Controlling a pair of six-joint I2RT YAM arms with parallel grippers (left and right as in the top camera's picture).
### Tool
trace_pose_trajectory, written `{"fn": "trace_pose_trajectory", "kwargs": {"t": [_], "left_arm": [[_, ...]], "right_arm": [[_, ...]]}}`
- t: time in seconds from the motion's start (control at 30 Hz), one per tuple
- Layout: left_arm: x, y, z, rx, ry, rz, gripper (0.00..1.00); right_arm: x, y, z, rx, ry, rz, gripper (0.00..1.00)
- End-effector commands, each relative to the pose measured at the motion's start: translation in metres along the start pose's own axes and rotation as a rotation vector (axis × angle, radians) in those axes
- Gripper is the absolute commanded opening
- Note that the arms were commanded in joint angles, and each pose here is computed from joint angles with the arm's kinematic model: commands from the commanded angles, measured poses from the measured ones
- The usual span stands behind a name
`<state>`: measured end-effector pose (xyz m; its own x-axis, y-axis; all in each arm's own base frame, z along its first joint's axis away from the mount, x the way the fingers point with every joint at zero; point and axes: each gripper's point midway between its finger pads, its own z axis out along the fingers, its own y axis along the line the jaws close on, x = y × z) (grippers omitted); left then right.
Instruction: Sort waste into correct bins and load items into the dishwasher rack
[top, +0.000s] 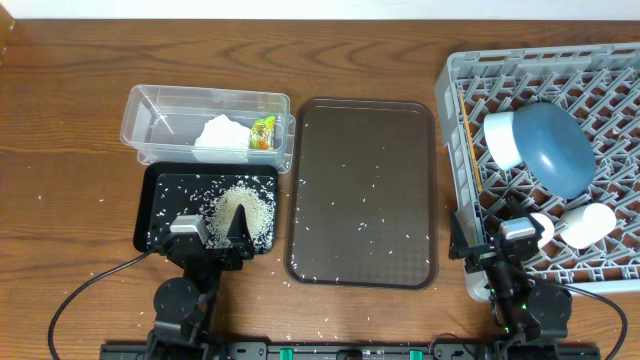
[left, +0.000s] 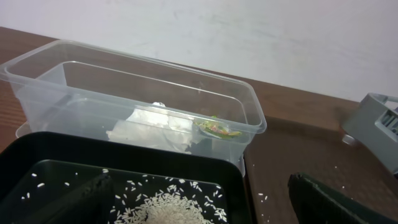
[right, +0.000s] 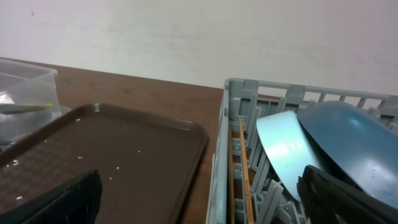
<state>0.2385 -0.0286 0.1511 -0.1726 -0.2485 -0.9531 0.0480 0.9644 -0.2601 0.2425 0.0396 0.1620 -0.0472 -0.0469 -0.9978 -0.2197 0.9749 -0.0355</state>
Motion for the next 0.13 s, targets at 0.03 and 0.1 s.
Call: {"fn": "trace_pose_trajectory", "kwargs": {"t": [0.03, 0.1], "left_arm": [[0.0125, 0.0075, 0.0024, -0.029, 0.023, -0.007, 0.91], [0.0125, 0.0075, 0.0024, -0.029, 0.023, -0.007, 0.92]], "right_arm": [[0.0007, -0.0018, -0.0002, 0.009, -0.001, 0.004, 0.99], [0.0007, -0.0018, -0.0002, 0.009, -0.001, 0.004, 0.99]]}}
